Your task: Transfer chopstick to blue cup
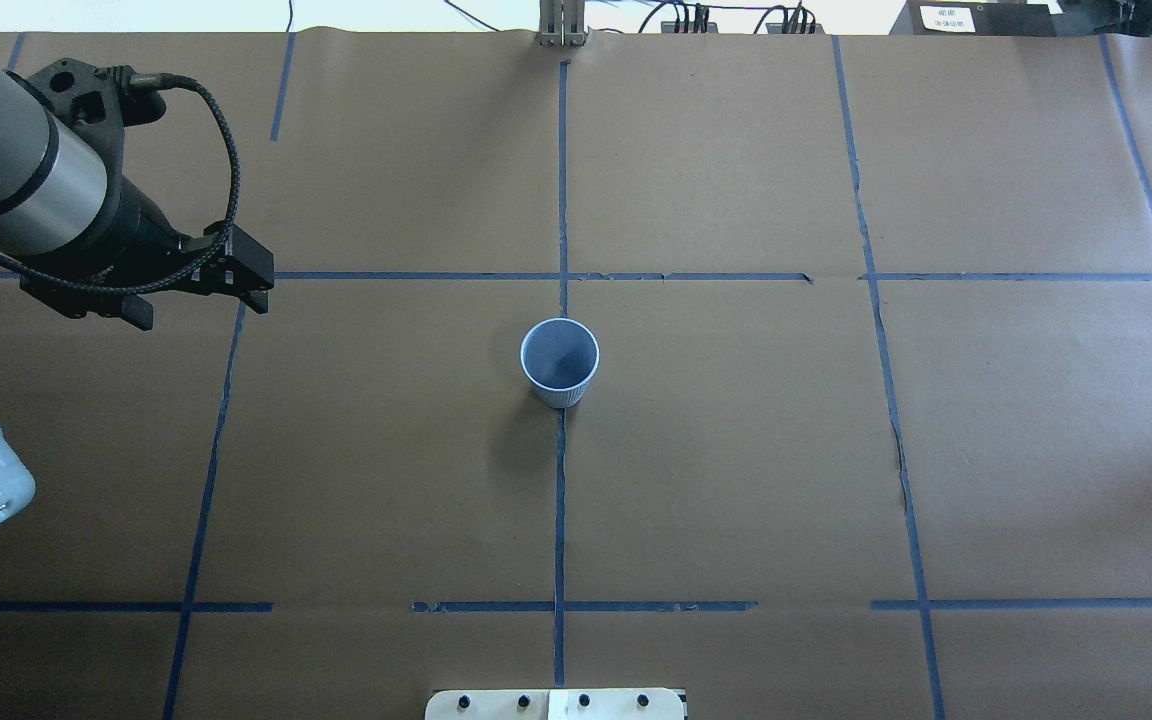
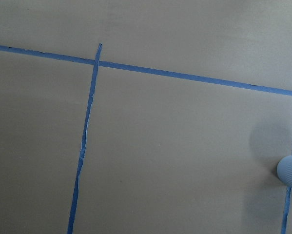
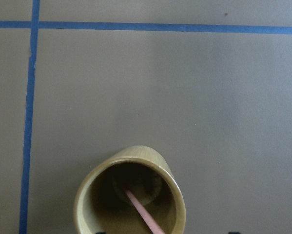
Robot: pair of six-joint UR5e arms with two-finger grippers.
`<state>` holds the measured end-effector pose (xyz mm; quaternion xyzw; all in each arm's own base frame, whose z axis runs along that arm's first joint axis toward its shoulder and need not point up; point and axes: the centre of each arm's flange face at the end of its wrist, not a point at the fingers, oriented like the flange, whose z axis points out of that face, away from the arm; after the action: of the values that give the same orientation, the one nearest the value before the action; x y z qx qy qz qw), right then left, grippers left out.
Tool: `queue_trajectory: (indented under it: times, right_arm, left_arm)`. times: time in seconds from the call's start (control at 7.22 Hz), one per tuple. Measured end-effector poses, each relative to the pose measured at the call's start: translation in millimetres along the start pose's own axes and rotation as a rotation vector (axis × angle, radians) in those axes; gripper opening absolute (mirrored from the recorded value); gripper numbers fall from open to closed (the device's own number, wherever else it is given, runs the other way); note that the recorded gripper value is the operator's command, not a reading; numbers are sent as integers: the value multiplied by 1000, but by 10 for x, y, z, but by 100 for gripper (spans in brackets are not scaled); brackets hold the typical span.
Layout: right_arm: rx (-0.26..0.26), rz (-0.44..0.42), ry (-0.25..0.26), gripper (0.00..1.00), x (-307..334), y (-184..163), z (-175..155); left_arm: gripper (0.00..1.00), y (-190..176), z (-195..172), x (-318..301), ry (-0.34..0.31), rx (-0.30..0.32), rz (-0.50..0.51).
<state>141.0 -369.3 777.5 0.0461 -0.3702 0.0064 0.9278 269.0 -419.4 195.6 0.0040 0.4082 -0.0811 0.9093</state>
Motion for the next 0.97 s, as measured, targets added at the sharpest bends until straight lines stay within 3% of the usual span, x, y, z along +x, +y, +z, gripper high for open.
queue_trajectory:
  times: [0.55, 0.97]
  right_arm:
    - [0, 4, -2, 76, 0, 71, 1]
    - [-11, 12, -6, 76, -17, 341, 38]
  left_arm:
    - [100, 10, -13, -1, 2, 1, 1]
    - [100, 58, -68, -40, 9, 5, 2]
